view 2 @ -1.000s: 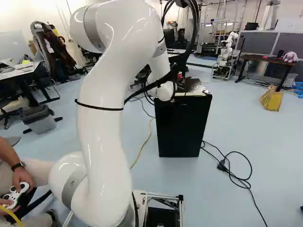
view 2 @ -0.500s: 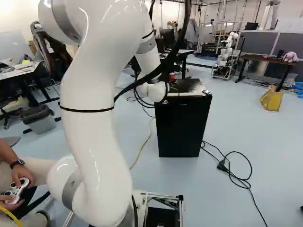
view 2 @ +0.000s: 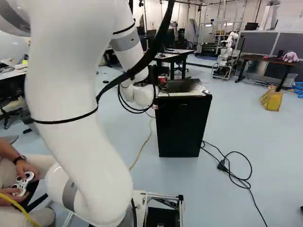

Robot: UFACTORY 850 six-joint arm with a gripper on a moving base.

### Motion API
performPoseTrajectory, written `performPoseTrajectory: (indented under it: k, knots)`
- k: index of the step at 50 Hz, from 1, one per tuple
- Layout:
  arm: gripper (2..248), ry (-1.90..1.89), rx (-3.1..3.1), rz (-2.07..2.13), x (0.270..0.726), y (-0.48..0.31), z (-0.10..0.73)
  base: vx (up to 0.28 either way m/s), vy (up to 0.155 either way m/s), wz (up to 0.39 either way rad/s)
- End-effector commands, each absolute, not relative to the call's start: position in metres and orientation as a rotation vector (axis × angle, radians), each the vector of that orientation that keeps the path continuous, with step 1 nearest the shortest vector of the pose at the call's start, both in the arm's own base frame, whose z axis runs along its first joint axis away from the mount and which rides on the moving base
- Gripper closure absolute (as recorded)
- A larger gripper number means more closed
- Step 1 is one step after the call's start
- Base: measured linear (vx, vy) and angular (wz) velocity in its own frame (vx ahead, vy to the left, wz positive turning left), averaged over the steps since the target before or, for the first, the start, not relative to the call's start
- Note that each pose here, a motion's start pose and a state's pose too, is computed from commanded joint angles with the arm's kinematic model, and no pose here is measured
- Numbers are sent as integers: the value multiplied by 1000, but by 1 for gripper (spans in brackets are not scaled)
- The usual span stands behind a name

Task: Grab a drink from the fridge

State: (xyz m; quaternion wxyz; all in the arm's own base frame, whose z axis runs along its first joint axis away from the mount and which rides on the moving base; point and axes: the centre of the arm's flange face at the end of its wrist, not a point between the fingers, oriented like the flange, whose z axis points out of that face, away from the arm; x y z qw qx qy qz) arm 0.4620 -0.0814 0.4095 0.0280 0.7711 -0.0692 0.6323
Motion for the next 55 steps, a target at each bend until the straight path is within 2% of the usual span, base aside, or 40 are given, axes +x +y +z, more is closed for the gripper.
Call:
performPoseTrajectory:
  k: [29,55]
  knots:
    - [155,-109,2475,1890,366,-31,396,0,0,0]
    - [155,-42,2528,1849,306,-9,379,0,0,0]
